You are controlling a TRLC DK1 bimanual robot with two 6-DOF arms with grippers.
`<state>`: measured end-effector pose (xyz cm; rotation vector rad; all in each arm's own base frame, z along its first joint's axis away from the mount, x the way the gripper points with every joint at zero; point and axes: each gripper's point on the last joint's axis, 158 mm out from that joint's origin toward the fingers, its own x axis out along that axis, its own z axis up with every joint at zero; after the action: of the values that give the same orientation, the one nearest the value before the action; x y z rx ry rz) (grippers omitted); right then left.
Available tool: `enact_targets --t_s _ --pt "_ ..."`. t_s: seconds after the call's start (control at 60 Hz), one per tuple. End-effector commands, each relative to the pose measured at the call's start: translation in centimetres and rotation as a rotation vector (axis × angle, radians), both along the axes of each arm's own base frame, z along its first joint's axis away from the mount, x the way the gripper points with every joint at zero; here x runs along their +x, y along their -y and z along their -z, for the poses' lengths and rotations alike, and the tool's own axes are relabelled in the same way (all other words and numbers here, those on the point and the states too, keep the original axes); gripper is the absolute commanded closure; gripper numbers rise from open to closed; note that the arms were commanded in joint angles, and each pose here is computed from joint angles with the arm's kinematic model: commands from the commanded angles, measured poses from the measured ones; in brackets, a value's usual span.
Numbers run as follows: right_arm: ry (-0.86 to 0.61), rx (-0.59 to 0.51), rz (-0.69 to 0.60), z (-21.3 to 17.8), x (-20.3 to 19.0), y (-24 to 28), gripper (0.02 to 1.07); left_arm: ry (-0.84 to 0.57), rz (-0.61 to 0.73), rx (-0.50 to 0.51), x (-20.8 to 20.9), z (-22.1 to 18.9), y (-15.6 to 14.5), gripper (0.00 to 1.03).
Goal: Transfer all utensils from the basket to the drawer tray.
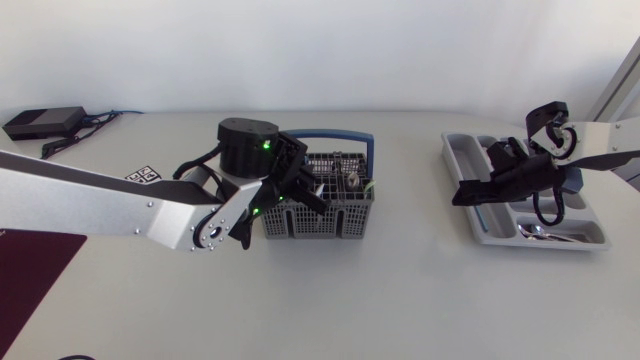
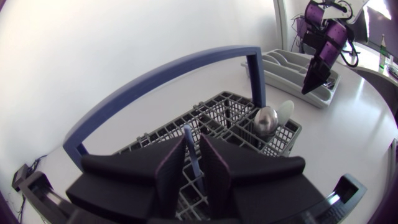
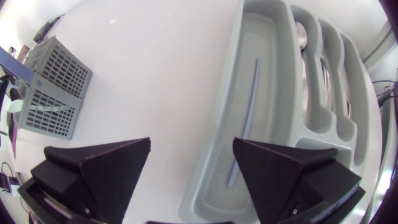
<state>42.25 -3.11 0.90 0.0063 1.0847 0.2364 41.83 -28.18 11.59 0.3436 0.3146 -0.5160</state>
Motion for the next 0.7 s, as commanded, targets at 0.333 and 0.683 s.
enact_targets --t_s 0.333,0.683 --pt "-0.003 0.002 -0.035 -0.2 -1.3 -1.4 0.11 0.041 -0.022 -0.057 0.5 -2.6 -0.3 1.0" --pt "0.015 0.0 -0.055 -1.3 -1.9 -2.5 0.11 0.123 0.006 -0.165 -1.0 -9.7 -0.8 1.0"
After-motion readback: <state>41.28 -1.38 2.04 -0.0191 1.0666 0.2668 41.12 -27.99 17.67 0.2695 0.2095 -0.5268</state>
